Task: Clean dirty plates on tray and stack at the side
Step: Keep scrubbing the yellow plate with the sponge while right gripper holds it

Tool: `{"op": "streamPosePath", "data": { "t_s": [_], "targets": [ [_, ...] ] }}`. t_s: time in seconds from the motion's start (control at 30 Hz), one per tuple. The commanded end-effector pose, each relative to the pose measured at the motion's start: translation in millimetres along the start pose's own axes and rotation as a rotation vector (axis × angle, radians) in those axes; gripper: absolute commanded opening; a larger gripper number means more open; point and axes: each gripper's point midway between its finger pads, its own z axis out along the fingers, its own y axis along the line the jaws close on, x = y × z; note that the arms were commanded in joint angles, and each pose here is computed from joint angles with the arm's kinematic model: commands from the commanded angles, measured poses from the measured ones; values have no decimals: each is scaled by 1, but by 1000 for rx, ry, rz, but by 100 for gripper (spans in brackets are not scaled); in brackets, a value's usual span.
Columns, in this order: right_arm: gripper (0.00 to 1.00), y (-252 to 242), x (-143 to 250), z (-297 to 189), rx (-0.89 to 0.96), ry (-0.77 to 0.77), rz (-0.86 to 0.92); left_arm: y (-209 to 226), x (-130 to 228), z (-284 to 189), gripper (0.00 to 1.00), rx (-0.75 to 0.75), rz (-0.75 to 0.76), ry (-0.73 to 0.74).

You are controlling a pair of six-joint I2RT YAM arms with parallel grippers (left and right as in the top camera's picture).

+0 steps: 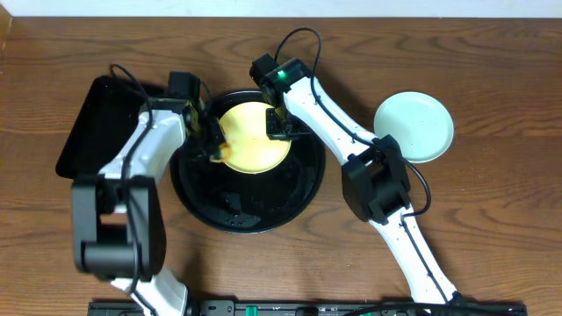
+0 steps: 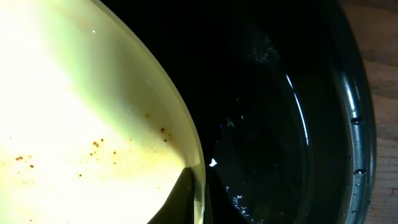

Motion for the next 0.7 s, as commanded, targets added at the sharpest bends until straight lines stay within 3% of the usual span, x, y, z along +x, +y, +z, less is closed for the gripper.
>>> {"op": "streamPosePath", "data": {
  "t_s": [0.0, 0.1, 0.4, 0.67],
  "targets": [
    [2, -25, -5, 6, 93, -8, -6, 33, -15, -20, 7, -178, -41, -127],
    [2, -25, -5, 6, 93, -8, -6, 26, -13, -23, 7, -149, -32, -124],
    [2, -23, -7, 6, 87, -16, -6, -76, 19, -30, 7, 379, 186, 37],
    [2, -24, -7, 6, 88, -15, -6, -116, 25, -30, 7, 617, 217, 103]
  ]
}}
